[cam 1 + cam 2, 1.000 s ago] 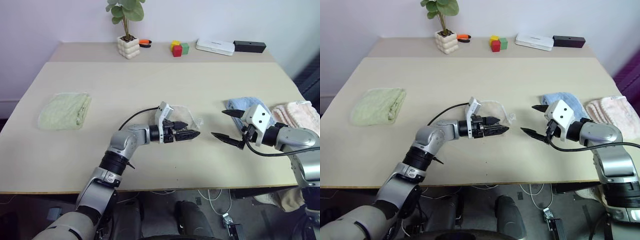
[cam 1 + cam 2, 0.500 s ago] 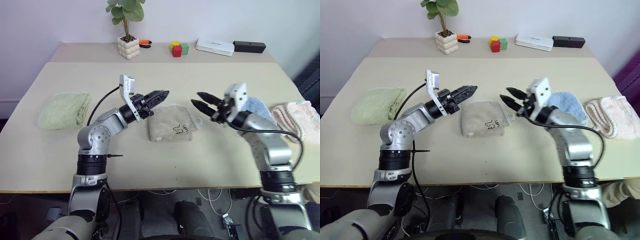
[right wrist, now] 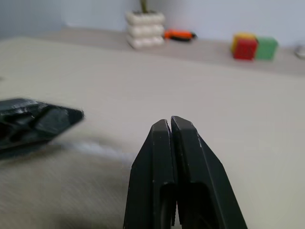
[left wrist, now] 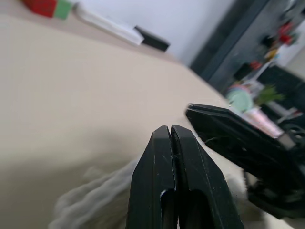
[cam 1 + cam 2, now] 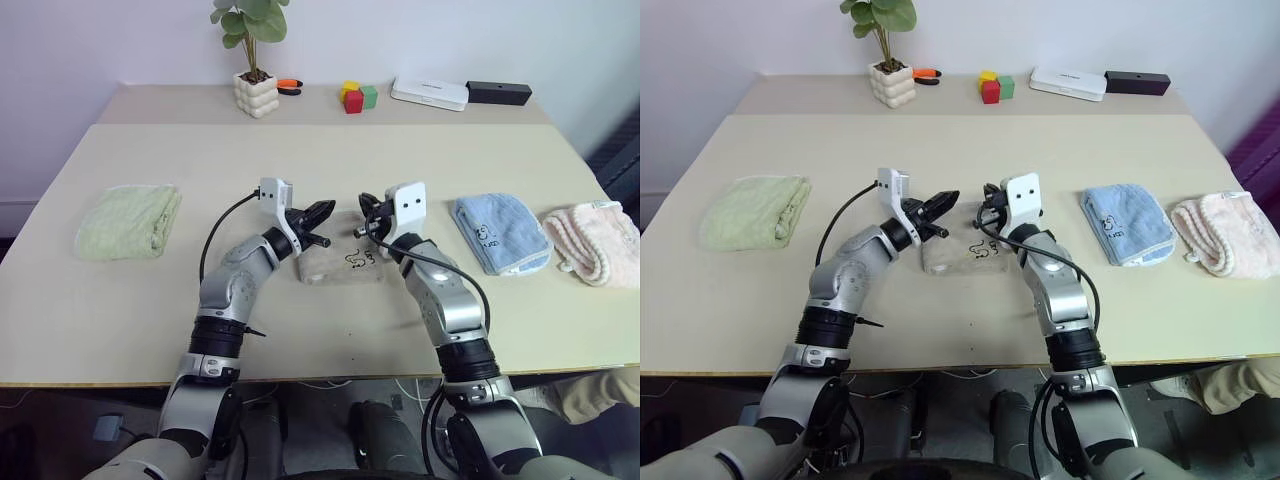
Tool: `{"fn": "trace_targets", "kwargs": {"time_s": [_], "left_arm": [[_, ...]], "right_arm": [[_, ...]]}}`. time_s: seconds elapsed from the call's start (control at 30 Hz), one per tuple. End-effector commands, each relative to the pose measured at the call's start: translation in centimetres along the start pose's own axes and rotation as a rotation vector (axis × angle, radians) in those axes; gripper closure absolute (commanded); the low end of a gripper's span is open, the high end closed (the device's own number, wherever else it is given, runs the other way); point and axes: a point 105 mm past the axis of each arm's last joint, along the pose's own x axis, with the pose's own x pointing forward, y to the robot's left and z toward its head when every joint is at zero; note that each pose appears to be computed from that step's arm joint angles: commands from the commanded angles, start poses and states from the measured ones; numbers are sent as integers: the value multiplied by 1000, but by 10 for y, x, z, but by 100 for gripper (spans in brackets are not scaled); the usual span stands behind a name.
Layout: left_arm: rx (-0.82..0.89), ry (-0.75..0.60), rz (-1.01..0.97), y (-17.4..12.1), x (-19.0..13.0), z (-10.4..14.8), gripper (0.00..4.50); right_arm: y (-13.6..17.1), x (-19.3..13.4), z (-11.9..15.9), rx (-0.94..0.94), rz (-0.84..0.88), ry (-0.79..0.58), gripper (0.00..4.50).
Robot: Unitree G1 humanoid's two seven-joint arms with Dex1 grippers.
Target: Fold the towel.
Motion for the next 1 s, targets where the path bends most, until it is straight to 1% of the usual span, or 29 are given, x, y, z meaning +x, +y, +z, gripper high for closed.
{"fn": "trace_targets", "kwargs": {"time_s": [0.03, 0.1, 0.17, 0.27, 0.33, 0.43, 0.57, 0.73, 0.87, 0.93, 0.97, 1.0], "left_arm": [[44, -16, -1, 0, 5, -1, 448], [55, 7, 9, 5, 4, -11, 448], [62, 30, 22, 11, 1, -21, 448], [81, 61, 47, 20, -4, -32, 448], [72, 69, 69, 26, -9, -39, 448], [71, 70, 85, 29, -14, -42, 448], [79, 50, 97, 32, -18, -39, 448], [56, -30, 73, 27, -23, -18, 448], [76, -32, 64, 30, -34, -9, 448], [76, -35, 55, 33, -40, -2, 450], [86, -36, 46, 33, -44, 2, 424], [83, -41, 19, 32, -48, 7, 397]], "right_arm": [[8, -4, -18, -37, -6, 24, 444], [9, -9, -37, -55, -19, 79, 444], [8, -14, -45, -85, -20, 108, 444], [4, -21, -50, -146, -18, 125, 444], [-5, -26, -53, -167, -51, 141, 444], [-8, -30, -55, -176, -77, 147, 444], [-12, -33, -54, -165, -118, 149, 444], [-20, -31, -47, -147, -150, 135, 444], [-29, -31, -37, -156, -168, 111, 444], [-38, -31, -29, -90, -200, 91, 393], [-42, -30, -24, -99, -202, 83, 365], [-44, -29, -18, -127, -197, 72, 323]]}}
